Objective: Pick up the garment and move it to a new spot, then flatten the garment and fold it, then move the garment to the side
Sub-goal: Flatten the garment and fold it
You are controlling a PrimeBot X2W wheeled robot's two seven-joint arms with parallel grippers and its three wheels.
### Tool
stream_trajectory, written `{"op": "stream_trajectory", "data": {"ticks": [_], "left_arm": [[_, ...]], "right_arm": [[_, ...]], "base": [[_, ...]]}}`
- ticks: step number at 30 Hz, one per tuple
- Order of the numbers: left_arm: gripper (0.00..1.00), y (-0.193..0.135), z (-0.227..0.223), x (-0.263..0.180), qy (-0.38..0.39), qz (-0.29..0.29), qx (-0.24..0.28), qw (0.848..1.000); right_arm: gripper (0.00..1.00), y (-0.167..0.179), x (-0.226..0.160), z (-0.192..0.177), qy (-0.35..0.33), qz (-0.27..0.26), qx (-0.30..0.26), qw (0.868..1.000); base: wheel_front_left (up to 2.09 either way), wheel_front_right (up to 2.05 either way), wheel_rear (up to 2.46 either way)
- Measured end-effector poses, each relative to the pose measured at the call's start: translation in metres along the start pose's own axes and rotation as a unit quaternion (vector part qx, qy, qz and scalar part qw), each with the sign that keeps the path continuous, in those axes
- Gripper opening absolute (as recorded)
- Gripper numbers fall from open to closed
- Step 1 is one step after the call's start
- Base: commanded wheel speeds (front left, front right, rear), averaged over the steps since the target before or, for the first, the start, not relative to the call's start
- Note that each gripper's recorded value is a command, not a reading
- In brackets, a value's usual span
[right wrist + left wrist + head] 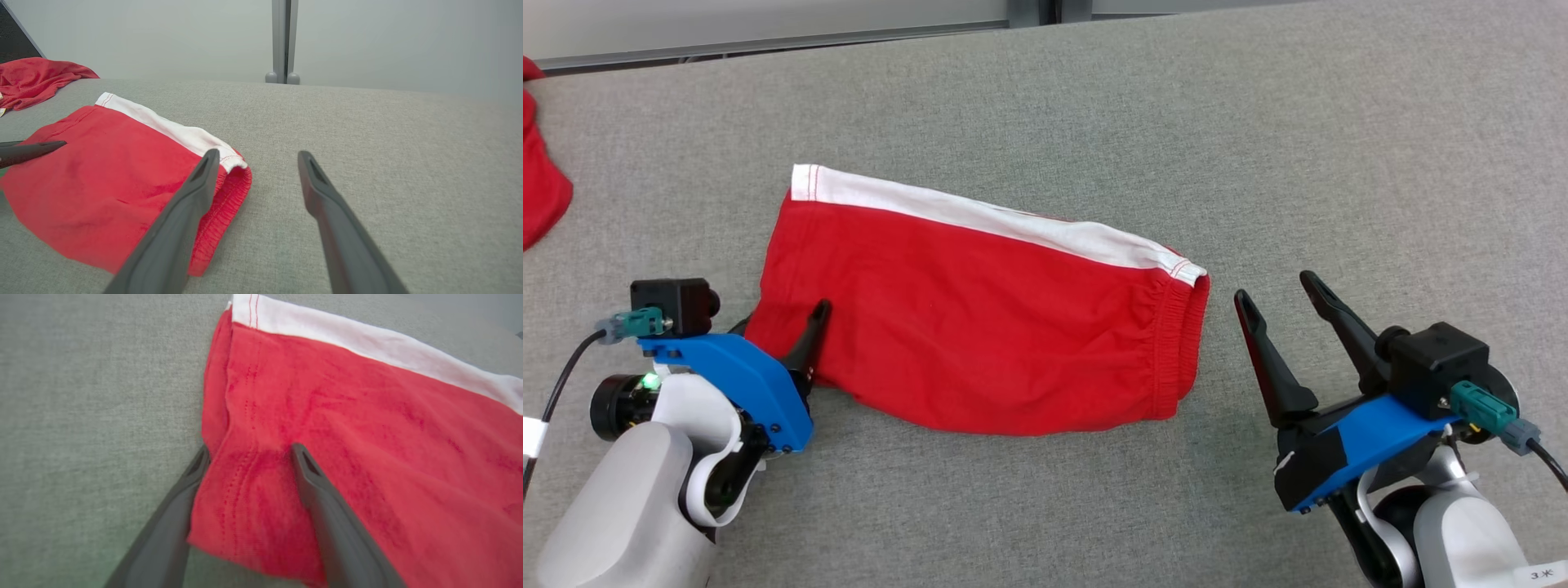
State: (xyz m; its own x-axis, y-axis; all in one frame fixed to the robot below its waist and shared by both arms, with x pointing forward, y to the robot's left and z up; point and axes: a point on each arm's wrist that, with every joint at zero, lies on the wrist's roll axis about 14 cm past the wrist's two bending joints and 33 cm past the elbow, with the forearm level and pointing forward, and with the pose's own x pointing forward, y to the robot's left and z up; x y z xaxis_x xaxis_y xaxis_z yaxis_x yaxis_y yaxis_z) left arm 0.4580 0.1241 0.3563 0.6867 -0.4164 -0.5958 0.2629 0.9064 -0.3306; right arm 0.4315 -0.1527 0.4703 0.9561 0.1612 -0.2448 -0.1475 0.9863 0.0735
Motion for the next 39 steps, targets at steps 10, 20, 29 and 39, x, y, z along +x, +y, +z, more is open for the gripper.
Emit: {"op": "stream_trajectory", "data": {"ticks": [10, 20, 29, 39], "left_arm": [[0.00, -0.016, 0.006, 0.005, -0.012, -0.019, -0.008, 1.000], [0.00, -0.012, -0.001, -0.036, -0.076, 0.001, -0.082, 0.994], [0.00, -0.013, -0.024, -0.071, -0.113, 0.032, -0.148, 0.982], [1.00, -0.007, 0.003, -0.083, -0.188, 0.067, -0.099, 0.975]], "right_arm": [[1.00, 0.003, 0.002, 0.001, -0.005, 0.005, 0.003, 1.000], [1.00, 0.011, 0.005, 0.014, -0.026, 0.017, 0.004, 1.000], [1.00, 0.019, 0.005, 0.021, -0.036, 0.028, 0.008, 0.999], [1.00, 0.018, 0.001, 0.020, -0.038, 0.026, 0.014, 0.999]], "base": [[0.00, 0.00, 0.00], [0.00, 0.00, 0.00], [0.00, 0.00, 0.00], [0.00, 0.00, 0.00]]}}
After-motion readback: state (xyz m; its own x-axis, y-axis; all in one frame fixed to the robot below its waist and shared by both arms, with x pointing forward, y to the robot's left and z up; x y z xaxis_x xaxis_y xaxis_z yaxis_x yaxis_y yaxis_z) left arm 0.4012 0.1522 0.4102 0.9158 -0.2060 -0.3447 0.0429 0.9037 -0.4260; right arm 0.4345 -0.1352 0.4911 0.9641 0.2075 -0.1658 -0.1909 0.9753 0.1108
